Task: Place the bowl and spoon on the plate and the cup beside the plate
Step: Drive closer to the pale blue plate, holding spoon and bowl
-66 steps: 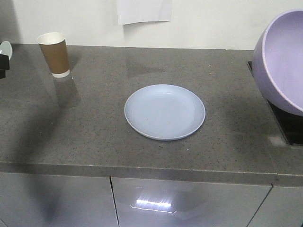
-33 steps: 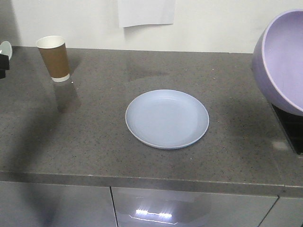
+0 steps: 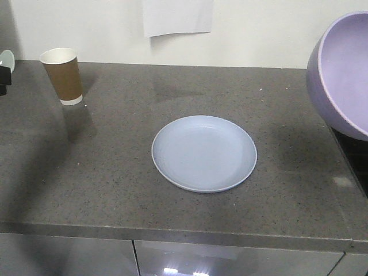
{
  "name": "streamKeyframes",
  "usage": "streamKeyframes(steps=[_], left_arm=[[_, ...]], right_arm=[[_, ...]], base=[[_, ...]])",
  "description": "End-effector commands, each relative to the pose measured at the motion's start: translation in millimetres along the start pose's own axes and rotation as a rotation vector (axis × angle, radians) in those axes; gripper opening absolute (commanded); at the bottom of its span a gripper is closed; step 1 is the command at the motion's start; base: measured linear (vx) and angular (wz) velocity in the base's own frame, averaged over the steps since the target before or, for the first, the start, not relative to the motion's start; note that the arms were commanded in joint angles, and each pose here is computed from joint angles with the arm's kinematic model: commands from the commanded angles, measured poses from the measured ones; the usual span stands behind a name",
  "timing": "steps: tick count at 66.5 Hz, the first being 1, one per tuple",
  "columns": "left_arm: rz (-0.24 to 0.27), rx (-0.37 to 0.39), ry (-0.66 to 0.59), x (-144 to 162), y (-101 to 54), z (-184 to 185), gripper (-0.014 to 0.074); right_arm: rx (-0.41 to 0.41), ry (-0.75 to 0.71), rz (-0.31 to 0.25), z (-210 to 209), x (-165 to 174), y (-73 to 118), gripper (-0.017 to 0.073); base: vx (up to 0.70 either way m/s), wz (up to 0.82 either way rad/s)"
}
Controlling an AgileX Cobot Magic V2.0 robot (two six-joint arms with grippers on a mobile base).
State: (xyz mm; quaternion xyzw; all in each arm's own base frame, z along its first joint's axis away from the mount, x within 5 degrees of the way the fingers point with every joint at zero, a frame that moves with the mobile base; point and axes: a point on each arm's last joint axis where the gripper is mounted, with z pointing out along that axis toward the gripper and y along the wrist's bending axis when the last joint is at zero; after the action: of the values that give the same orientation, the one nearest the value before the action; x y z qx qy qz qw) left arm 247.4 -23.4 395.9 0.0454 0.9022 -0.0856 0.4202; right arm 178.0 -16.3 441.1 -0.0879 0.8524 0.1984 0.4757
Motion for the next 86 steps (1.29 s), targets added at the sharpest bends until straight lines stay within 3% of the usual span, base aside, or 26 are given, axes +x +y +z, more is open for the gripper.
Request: streamKeyframes(steps=[1, 86], left_arm=[[-0.007, 0.012, -0.097, -10.4, -4.2, -13.5, -0.0006], [-0.007, 0.012, -0.097, -10.4, -4.2, -13.5, -0.0006]], right_arm=[[-0.002, -0.093, -0.017, -9.1, -11.6, 7.9, -0.0004], [-0.002, -0.093, -0.017, -9.1, -11.6, 7.9, -0.0004]], base=[[0.05, 0.0], [0.03, 0.0]])
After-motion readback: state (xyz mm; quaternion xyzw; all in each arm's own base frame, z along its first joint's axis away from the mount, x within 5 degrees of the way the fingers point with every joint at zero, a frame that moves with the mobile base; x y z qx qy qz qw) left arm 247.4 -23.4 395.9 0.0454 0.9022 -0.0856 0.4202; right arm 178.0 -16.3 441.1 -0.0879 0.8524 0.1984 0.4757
